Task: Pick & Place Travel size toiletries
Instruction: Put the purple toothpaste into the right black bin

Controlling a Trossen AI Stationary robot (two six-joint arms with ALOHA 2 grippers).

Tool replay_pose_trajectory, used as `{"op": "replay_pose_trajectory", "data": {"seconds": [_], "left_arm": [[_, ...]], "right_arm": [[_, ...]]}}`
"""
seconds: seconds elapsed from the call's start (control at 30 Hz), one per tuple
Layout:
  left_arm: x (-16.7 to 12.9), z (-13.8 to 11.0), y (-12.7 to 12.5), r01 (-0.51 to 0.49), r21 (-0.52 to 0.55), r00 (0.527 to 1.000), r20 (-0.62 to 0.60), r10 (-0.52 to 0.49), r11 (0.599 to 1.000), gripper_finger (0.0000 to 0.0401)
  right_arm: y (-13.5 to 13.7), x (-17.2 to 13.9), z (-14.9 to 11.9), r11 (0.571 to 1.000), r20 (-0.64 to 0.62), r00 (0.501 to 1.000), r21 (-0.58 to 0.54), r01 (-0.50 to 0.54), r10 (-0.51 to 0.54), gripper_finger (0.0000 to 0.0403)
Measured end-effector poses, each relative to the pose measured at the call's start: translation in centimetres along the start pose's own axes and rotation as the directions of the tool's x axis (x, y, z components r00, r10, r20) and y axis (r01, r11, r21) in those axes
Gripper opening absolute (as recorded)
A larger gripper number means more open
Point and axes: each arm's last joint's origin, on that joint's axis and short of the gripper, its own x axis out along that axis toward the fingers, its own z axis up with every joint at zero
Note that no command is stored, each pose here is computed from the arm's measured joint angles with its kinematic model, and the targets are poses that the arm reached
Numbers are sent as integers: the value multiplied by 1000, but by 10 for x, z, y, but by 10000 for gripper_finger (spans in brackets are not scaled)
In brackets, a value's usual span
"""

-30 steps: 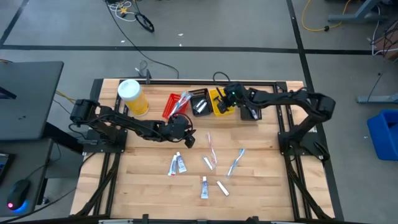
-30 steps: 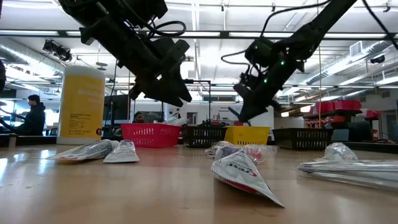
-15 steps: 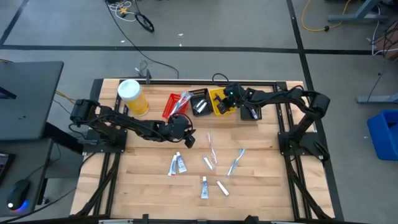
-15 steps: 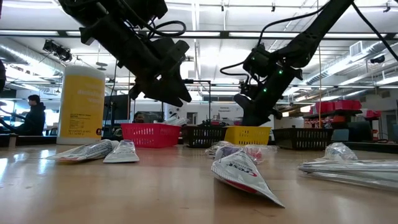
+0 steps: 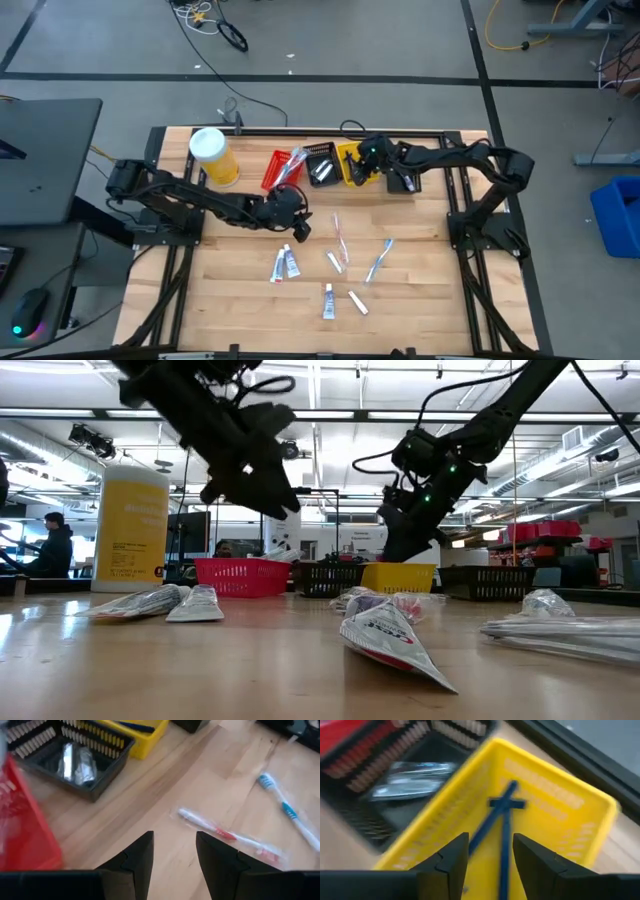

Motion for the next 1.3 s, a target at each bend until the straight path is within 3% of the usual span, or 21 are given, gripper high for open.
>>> {"op": "replay_pose_trajectory", "data": {"seconds": [0.17,0.33,0.67,0.87,1.17,1.3], "left_arm": [[-23,11,-2,-78,13,990,-115,79,997,158],[-37,9,-11,-101,-65,975,-206,86,993,157],[-64,-31,-26,-185,-193,915,-391,97,964,157],[-74,-51,-40,-189,-228,899,-432,74,955,157],[-55,-89,-58,-224,-188,853,-513,99,956,157],[-52,-101,-65,-223,-220,850,-521,78,950,157]], "right_arm": [[13,-18,7,988,34,991,-88,-126,129,163],[29,-35,8,971,40,980,-150,-186,194,168],[60,-44,-9,937,-59,968,-244,-250,244,225],[80,-50,-14,911,-55,955,-288,-295,291,247],[98,-55,-18,891,-43,939,-304,-337,340,239],[103,-57,-19,890,-33,933,-291,-351,357,228]]}}
